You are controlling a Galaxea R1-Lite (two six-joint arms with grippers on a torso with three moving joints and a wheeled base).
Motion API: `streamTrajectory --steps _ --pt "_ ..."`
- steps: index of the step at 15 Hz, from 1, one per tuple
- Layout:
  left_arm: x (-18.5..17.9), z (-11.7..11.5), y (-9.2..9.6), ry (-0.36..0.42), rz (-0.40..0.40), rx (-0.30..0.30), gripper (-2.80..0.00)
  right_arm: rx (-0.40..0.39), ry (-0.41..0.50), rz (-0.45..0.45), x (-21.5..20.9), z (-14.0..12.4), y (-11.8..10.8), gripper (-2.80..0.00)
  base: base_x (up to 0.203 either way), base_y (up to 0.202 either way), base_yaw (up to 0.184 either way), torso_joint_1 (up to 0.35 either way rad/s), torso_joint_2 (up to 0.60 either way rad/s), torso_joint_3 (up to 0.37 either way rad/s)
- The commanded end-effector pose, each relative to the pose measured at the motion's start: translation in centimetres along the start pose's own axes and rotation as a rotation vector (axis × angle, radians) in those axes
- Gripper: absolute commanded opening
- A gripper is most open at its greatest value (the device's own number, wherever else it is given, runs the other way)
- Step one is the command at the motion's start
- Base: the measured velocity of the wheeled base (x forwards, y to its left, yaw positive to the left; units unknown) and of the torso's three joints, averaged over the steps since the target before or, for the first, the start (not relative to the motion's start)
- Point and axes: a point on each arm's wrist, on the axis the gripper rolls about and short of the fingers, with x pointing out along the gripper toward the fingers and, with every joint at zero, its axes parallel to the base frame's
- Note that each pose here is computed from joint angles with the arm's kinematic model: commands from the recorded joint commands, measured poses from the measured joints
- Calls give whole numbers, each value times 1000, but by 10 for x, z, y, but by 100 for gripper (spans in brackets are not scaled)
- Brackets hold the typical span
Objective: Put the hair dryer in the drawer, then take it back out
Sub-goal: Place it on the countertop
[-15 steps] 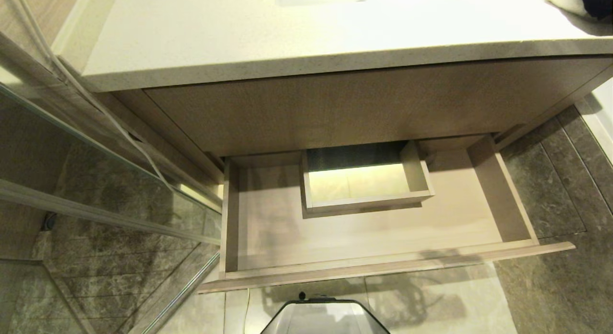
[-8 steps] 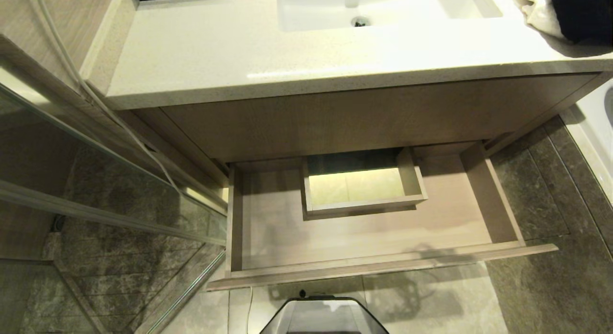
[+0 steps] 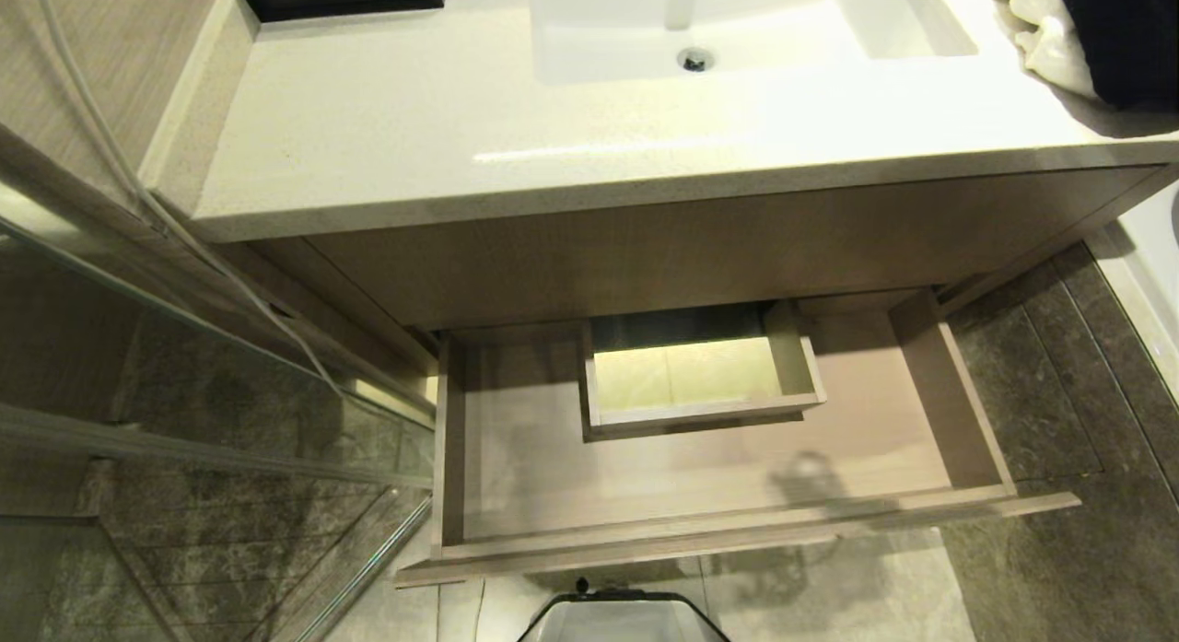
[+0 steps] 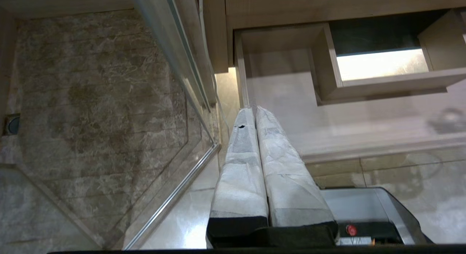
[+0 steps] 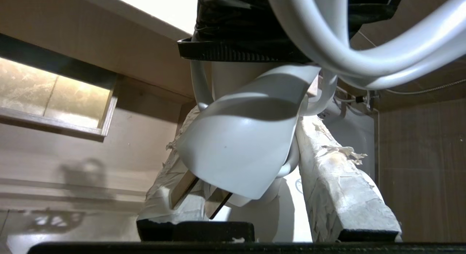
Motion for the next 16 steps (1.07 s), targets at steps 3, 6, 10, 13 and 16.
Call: streamTrajectory --steps 3,6,10,13,16 --pt "0 0 0 0 0 0 -280 1 7 12 4 -1 -1 -280 0 0 0 286 -20 253" --pt "0 0 0 1 0 0 -280 4 3 36 11 -1 -2 -280 0 0 0 309 -64 241" --pt "0 0 0 0 0 0 -280 3 -15 83 19 0 -2 -280 0 0 0 276 -84 177" --pt "0 0 0 0 1 0 -280 -6 -15 151 36 -1 -1 -280 0 0 0 62 -19 42" --pt "0 0 0 1 0 0 -280 20 -17 359 54 -4 15 -280 0 0 0 0 0 0"
